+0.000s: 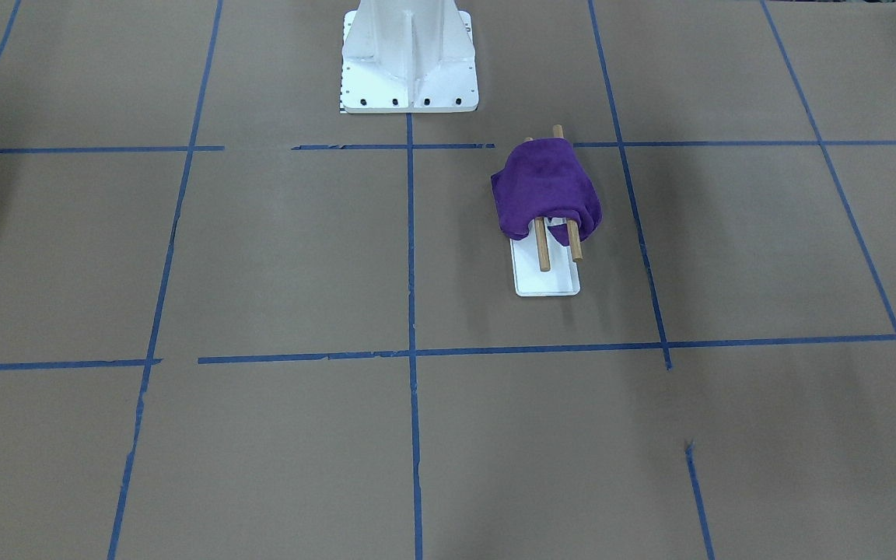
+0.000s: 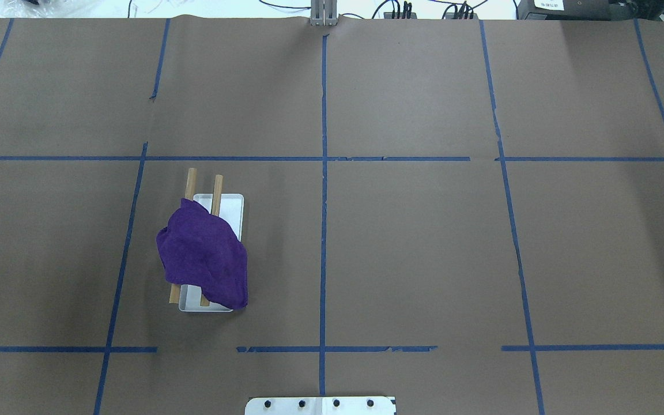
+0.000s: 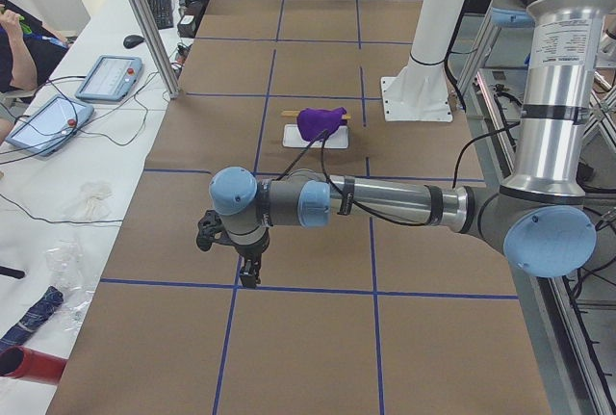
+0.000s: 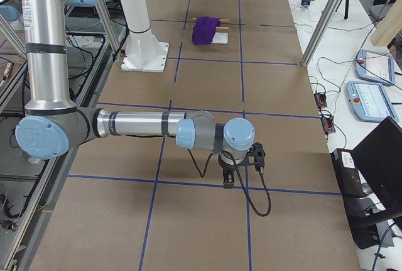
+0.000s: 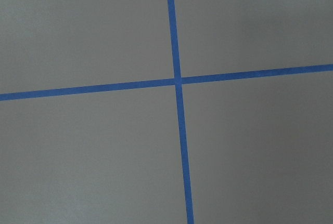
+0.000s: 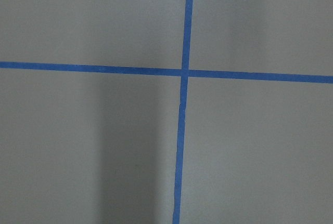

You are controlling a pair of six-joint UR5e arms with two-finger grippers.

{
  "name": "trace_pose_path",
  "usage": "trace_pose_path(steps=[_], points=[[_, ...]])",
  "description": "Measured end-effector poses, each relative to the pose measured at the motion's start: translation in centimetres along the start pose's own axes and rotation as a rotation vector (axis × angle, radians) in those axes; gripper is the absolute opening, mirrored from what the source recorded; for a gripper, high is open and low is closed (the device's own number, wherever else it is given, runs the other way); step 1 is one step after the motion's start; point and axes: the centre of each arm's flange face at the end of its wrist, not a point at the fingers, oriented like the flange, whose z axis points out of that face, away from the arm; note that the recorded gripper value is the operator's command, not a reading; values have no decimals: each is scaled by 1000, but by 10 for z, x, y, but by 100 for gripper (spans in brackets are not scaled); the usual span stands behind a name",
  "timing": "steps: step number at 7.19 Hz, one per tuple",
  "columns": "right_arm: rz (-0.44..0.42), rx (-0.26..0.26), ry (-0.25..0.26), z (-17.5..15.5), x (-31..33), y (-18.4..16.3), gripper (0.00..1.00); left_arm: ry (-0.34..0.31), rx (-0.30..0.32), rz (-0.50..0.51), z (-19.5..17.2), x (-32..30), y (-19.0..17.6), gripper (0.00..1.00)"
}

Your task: Hang towel on rack

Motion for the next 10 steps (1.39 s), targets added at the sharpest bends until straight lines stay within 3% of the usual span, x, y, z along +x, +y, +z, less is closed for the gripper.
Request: trace_pose_path(steps=[10], points=[[6, 15, -3, -5, 3, 0, 100, 2, -3, -3, 3, -2, 2, 100]])
